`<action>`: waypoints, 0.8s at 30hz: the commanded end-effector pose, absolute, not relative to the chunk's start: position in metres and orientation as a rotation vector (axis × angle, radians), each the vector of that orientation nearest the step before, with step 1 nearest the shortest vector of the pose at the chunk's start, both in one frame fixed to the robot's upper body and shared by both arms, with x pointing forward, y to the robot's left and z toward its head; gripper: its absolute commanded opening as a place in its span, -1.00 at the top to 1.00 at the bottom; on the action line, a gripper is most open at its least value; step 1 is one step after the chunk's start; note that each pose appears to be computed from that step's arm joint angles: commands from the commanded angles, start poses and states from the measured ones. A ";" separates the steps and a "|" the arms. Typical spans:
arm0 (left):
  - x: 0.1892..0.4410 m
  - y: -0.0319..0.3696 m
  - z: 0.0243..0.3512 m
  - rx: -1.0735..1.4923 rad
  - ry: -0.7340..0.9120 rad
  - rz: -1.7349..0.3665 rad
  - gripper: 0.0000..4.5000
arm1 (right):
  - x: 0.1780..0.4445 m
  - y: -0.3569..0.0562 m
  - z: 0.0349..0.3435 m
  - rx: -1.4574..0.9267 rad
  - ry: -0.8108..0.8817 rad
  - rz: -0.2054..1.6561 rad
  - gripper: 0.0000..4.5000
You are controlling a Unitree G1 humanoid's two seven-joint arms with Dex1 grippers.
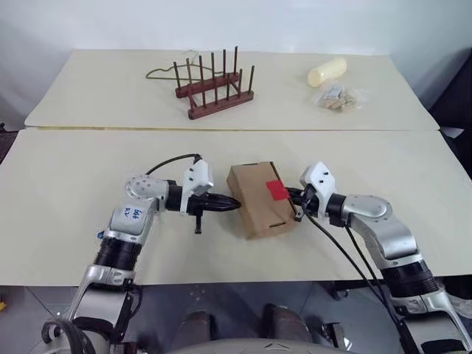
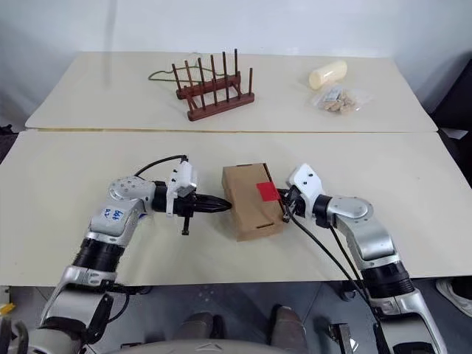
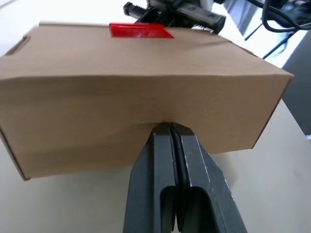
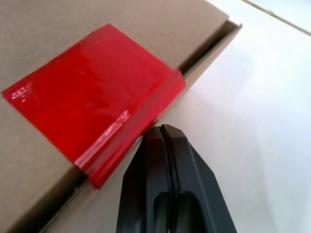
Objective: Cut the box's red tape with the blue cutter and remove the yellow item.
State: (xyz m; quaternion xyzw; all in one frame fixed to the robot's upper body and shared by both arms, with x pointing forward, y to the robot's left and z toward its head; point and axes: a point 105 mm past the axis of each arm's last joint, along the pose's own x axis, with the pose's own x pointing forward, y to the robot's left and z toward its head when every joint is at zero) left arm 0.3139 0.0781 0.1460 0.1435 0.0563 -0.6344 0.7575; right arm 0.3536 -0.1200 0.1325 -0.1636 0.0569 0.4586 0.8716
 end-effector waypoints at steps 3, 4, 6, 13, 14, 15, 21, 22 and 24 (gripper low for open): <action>0.302 0.056 0.137 0.321 0.162 -1.359 0.98 | 0.365 -0.105 0.142 -0.410 0.049 1.048 1.00; 0.302 0.056 0.135 0.331 0.168 -1.357 0.98 | 0.367 -0.106 0.142 -0.415 0.045 1.050 1.00; 0.302 0.057 0.131 0.356 0.183 -1.346 0.98 | 0.373 -0.105 0.144 -0.431 0.031 1.053 1.00; 0.306 0.073 0.129 0.362 0.231 -1.255 0.98 | 0.391 -0.114 0.156 -0.481 -0.001 1.040 1.00; 0.306 0.080 0.135 0.376 0.213 -1.232 0.98 | 0.393 -0.124 0.159 -0.490 -0.008 1.015 1.00; 0.305 0.087 0.141 0.392 0.194 -1.213 0.98 | 0.393 -0.134 0.163 -0.494 -0.011 0.997 1.00; 0.285 0.134 0.167 0.428 0.161 -1.143 0.98 | 0.391 -0.188 0.184 -0.434 -0.036 0.921 1.00; 0.281 0.154 0.179 0.401 0.140 -1.074 0.98 | 0.382 -0.195 0.195 -0.367 -0.069 0.967 1.00; 0.269 0.190 0.198 0.384 0.082 -0.961 0.72 | 0.370 -0.205 0.214 -0.252 -0.153 1.000 0.75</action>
